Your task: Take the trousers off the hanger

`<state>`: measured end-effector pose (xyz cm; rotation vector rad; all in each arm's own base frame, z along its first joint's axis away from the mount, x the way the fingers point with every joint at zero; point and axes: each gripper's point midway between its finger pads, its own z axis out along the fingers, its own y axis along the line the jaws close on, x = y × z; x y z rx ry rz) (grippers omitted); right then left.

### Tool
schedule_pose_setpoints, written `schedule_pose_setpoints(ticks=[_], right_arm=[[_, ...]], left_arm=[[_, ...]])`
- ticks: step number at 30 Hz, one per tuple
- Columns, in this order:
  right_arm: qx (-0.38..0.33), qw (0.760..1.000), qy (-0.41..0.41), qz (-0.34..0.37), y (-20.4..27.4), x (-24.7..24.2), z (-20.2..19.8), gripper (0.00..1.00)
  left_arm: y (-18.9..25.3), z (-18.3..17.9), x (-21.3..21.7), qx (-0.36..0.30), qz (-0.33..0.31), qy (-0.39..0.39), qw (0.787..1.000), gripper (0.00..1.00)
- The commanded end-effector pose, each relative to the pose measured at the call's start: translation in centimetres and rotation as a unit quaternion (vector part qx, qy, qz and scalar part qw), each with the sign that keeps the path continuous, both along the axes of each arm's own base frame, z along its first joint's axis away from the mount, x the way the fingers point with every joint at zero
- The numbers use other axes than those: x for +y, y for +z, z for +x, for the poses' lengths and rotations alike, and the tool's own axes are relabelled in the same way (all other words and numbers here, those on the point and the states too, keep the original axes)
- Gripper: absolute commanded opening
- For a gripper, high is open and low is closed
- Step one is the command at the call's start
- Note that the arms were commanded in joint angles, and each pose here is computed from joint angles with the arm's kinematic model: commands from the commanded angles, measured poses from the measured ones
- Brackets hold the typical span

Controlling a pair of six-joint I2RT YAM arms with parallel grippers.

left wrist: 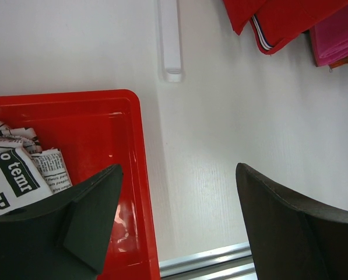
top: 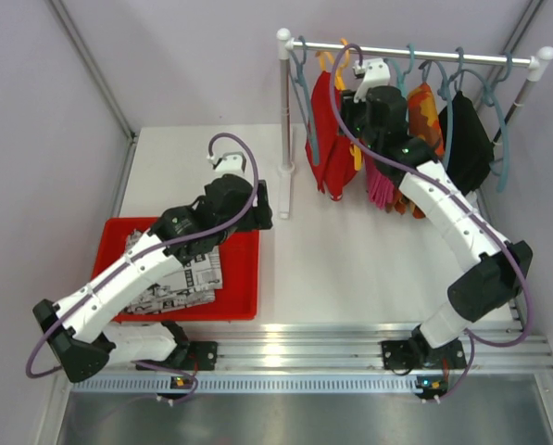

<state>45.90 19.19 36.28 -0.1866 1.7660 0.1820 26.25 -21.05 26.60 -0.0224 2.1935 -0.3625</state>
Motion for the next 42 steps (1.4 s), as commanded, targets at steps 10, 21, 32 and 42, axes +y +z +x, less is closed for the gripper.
schedule_pose_setpoints(ticks=[10,21,32,42], right_arm=[[-0.025,1.0,-0.013,0.006,0.6,-0.4,-0.3,0.43],[-0.076,0.996,-0.029,0.035,3.1,-1.3,-1.1,0.0],[-0.133,0.988,-0.042,0.059,11.4,-2.2,-2.1,0.0],[-0.137,0.987,-0.056,0.057,15.4,-3.1,-4.0,0.0]], left_arm=[[0.8,-0.3,1.3,-0.019,-0.019,0.023,0.999,0.84],[0.5,-0.5,1.6,-0.014,-0.019,0.029,0.999,0.84],[0.7,-0.7,1.7,-0.016,-0.025,0.029,0.999,0.84],[1.3,-1.2,1.9,-0.021,-0.031,0.018,0.999,0.84]])
